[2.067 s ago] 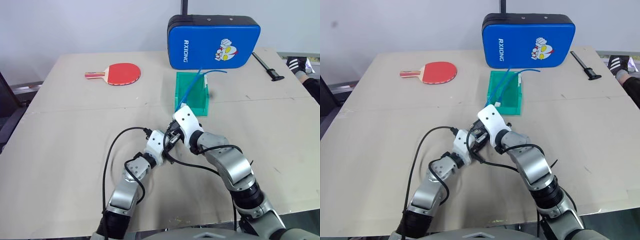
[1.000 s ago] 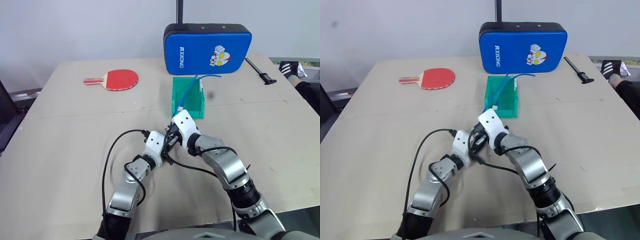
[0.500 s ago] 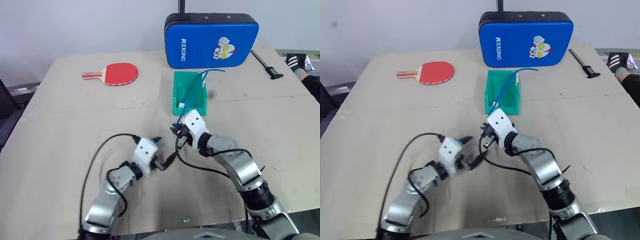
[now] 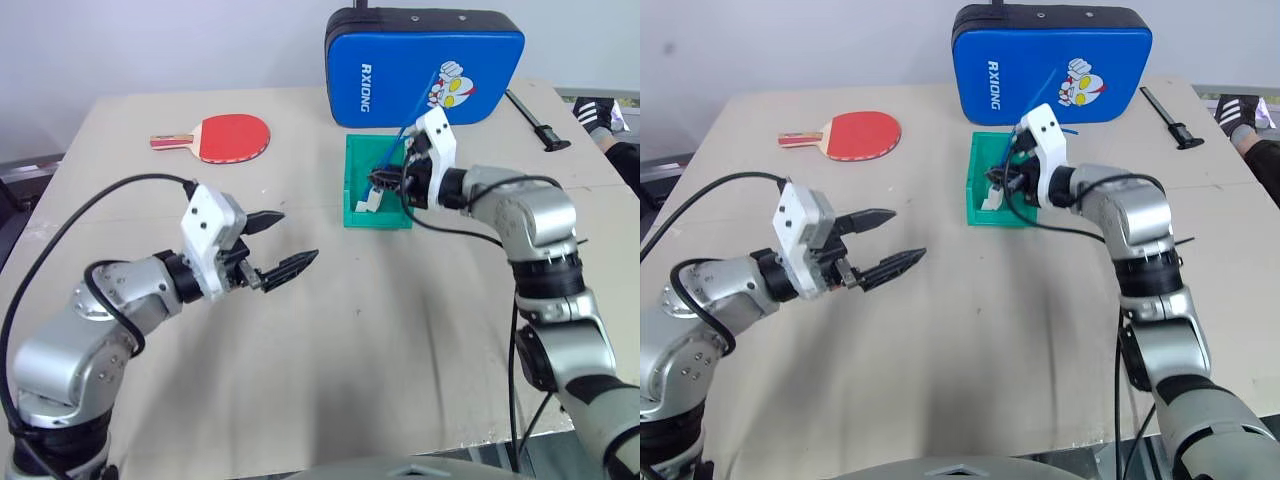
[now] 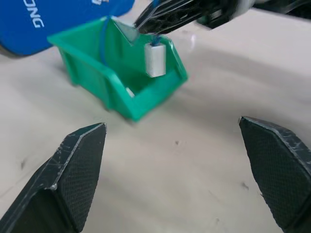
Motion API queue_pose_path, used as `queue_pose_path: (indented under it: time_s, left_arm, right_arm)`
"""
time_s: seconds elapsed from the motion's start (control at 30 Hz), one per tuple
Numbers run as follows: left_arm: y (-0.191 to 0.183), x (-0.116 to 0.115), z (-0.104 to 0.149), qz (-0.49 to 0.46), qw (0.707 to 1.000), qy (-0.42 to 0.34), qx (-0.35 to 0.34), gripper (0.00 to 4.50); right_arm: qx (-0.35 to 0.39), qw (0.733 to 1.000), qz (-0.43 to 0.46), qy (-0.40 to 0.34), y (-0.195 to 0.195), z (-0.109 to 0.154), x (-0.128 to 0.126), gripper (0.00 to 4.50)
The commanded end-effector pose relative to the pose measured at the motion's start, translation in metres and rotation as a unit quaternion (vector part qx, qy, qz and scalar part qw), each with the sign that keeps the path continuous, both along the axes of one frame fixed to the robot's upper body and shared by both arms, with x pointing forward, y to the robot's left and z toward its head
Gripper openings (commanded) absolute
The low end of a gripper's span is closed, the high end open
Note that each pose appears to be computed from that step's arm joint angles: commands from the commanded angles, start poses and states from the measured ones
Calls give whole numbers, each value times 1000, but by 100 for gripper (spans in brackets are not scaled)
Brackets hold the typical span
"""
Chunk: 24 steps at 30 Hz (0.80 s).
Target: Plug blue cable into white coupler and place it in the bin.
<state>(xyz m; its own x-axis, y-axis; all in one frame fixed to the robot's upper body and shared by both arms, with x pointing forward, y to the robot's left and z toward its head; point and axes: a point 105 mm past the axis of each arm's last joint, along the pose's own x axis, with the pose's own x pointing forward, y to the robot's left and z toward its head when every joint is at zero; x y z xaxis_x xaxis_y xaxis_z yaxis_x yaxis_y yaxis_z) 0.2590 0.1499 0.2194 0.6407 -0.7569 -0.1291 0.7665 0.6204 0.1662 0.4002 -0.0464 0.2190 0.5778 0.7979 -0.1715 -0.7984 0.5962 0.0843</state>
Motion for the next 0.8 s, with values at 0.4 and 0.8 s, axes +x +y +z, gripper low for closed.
queue_pose_path:
  time_s: [0.4,0.8]
  left_arm:
    - [-11,-9,26,-8,1000,-11,9,450]
    - [-11,-6,-5,85,996,-21,31,450]
  right_arm:
    - [-10,998,-60,-17,-10,11,54,240]
    - [-30,990,27,-136,-59,43,-35,449]
